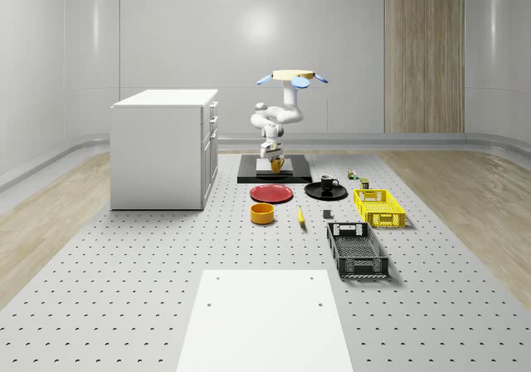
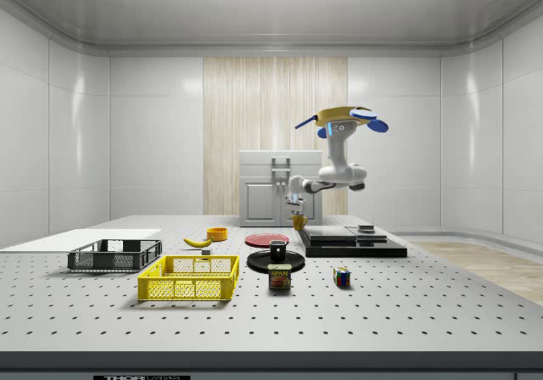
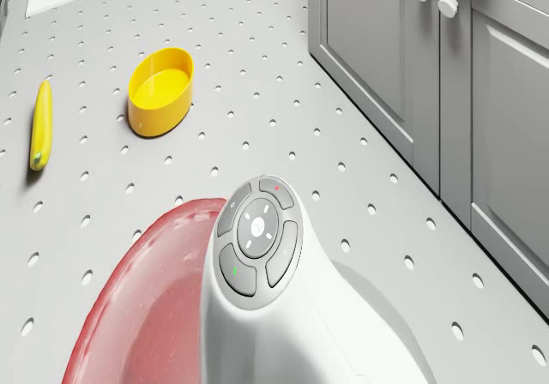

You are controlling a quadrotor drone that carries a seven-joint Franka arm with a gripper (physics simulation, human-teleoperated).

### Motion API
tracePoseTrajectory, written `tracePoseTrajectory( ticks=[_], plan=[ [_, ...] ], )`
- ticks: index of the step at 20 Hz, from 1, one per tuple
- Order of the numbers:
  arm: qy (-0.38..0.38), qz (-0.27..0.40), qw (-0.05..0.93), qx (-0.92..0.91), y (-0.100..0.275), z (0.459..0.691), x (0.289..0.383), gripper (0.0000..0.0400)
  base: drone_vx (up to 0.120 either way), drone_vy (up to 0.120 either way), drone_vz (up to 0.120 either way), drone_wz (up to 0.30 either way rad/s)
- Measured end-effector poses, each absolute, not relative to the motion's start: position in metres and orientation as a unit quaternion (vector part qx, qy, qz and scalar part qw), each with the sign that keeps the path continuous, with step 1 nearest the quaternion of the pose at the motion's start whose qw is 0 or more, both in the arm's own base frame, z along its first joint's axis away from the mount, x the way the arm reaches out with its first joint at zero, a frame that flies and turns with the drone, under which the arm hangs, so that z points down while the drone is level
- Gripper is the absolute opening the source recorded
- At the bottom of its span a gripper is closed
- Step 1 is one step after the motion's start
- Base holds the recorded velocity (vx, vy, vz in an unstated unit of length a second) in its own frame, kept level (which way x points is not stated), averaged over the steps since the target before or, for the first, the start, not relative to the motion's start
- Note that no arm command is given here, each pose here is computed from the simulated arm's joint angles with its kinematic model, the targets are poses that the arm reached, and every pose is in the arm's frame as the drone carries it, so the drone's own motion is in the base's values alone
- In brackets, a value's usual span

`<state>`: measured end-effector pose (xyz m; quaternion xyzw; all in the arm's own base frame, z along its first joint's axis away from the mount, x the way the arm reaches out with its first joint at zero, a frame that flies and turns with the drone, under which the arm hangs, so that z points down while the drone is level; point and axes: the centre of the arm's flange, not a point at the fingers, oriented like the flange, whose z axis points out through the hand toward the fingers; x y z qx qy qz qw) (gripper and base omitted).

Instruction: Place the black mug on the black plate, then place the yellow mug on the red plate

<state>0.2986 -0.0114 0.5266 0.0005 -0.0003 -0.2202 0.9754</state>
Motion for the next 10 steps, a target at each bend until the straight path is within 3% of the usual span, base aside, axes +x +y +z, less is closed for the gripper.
tracePoseTrajectory(
  ticks=[7,10],
  plan=[
    [0.0,-0.22,0.975,0.001,-0.0114,0.5266,0.2986,0.01,0.12,0.0,0.0,0.0],
    [0.0,-0.22,0.975,0.001,-0.0142,0.5267,0.3026,0.01,0.0,0.0,0.0,0.0]
  ],
)
